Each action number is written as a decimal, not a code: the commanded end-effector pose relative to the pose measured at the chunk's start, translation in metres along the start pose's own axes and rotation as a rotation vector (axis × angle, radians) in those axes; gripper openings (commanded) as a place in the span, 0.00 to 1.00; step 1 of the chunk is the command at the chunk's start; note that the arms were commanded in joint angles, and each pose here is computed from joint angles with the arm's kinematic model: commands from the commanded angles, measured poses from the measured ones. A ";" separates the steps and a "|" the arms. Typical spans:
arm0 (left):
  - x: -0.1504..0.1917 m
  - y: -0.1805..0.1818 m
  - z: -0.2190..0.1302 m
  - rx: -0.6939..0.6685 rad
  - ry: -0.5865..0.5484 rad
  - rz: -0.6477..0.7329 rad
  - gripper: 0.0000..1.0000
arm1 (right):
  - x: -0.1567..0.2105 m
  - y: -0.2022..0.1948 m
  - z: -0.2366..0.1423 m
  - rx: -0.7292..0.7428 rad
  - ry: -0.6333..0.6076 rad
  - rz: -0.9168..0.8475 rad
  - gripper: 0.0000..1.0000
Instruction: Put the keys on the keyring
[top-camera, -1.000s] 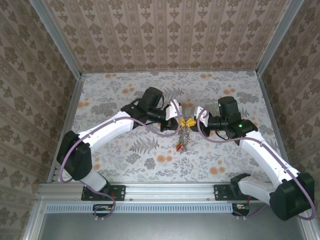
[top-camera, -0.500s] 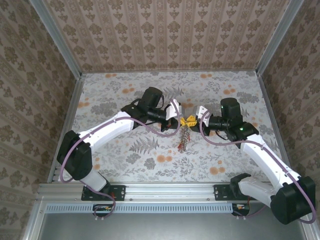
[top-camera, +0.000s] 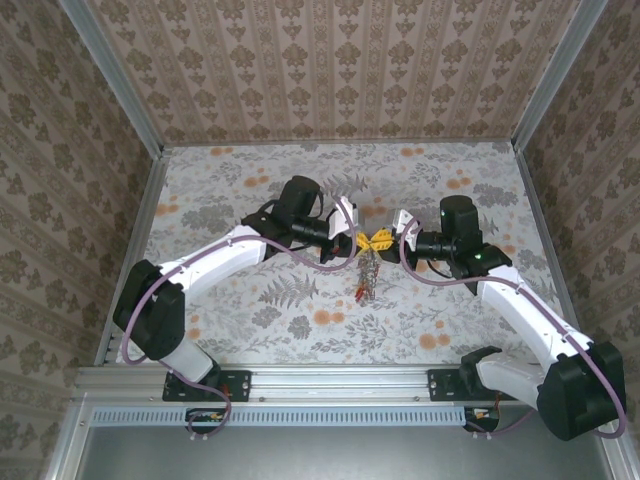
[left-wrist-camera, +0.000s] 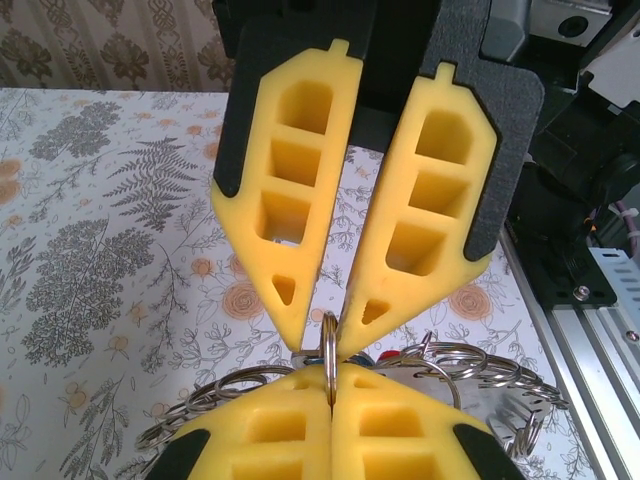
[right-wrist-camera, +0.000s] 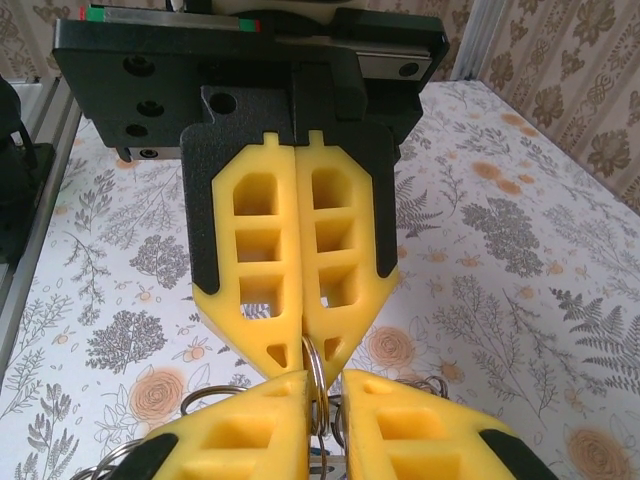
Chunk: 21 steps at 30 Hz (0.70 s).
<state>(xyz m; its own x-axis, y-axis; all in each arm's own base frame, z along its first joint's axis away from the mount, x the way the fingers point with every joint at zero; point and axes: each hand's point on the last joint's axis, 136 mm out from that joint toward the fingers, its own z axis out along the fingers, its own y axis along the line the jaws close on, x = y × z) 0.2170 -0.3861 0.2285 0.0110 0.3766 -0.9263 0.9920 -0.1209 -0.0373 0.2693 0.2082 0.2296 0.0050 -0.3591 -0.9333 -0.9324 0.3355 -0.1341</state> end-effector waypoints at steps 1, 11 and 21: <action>-0.031 -0.007 -0.013 0.019 -0.101 0.069 0.00 | 0.010 0.000 0.002 -0.011 0.010 0.029 0.19; -0.034 -0.007 -0.013 0.037 -0.121 0.061 0.00 | -0.002 0.001 0.003 -0.038 -0.041 0.037 0.11; -0.016 0.001 -0.008 -0.008 -0.019 0.047 0.13 | -0.011 0.002 -0.002 -0.040 0.003 -0.009 0.00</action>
<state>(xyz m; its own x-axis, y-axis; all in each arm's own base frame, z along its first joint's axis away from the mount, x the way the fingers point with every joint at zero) 0.2218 -0.3838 0.2311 0.0008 0.3599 -0.9330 0.9926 -0.1139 -0.0431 0.2678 0.2093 0.2294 -0.0299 -0.3439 -0.9385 -0.9424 0.3227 -0.0883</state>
